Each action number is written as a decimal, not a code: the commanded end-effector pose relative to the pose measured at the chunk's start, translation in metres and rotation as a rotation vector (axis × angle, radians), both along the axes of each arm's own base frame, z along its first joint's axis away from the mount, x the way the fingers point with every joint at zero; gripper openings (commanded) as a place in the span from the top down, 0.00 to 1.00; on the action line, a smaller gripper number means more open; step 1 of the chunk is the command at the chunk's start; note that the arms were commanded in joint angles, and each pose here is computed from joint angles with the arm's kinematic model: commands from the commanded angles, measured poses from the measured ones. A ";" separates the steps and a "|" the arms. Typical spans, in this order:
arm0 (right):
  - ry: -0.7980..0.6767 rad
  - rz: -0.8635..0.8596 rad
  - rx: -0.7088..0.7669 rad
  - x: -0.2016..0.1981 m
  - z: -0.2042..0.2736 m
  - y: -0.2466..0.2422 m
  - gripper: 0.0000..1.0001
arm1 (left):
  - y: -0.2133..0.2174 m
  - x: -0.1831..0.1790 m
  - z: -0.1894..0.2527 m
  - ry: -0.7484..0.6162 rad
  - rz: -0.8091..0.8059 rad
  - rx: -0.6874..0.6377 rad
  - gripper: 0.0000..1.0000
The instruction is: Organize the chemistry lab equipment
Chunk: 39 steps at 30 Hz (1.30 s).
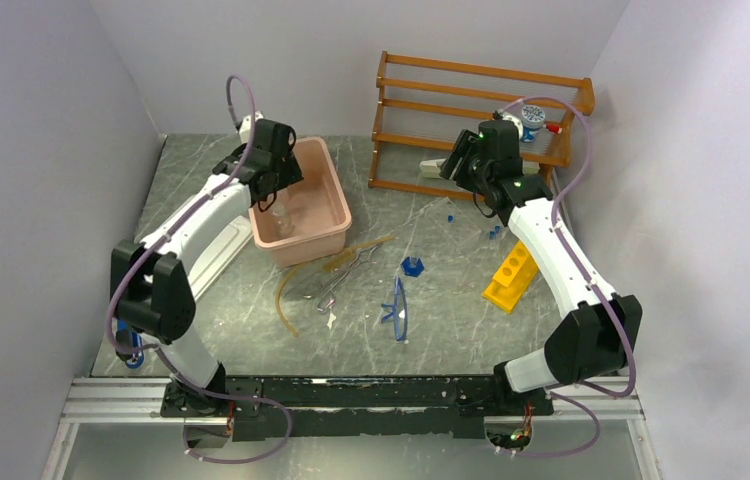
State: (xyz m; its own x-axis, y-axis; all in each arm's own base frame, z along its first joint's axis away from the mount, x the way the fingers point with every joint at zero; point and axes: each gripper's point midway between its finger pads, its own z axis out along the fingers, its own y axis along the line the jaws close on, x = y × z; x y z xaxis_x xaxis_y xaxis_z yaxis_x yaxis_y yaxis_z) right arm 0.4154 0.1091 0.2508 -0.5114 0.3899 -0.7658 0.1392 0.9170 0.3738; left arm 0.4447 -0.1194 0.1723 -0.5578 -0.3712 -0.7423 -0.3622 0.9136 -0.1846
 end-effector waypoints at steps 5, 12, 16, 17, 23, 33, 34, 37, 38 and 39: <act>-0.049 0.116 -0.041 -0.013 0.014 0.008 0.31 | -0.032 -0.003 0.099 -0.258 -0.314 -0.054 0.24; 0.032 0.339 -0.033 -0.046 -0.018 0.042 0.26 | -0.114 -0.047 0.158 -0.488 -0.872 -0.200 0.24; 0.076 0.480 -0.045 -0.070 -0.038 0.073 0.20 | -0.149 -0.085 0.163 -0.544 -1.090 -0.298 0.22; 0.086 0.493 -0.058 -0.075 -0.045 0.078 0.19 | -0.154 -0.092 0.162 -0.544 -1.117 -0.305 0.21; 0.171 0.370 -0.166 -0.082 -0.070 0.074 0.19 | -0.163 -0.106 0.159 -0.565 -1.131 -0.312 0.08; 0.225 0.369 -0.249 -0.098 -0.105 0.085 0.39 | -0.162 -0.116 0.145 -0.561 -1.142 -0.326 0.09; 0.229 0.355 -0.257 -0.097 -0.107 0.084 0.42 | -0.163 -0.117 0.144 -0.556 -1.148 -0.327 0.10; 0.227 0.302 -0.292 -0.093 -0.111 0.078 0.49 | -0.167 -0.118 0.141 -0.546 -1.159 -0.330 0.12; 0.222 0.284 -0.305 -0.091 -0.112 0.076 0.50 | -0.168 -0.118 0.140 -0.543 -1.161 -0.328 0.12; 0.216 0.260 -0.323 -0.089 -0.113 0.071 0.52 | -0.169 -0.118 0.138 -0.541 -1.163 -0.325 0.13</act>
State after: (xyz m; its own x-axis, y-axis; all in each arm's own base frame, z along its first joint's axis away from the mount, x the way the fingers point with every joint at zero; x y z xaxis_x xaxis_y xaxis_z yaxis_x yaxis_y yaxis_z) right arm 0.3164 0.1956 0.1408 -0.7540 -0.0393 -0.6557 -0.1576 0.9799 0.1225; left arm 0.3311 -0.2793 0.3038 -0.3718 -0.0869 -0.9242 0.7443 0.5671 -0.3527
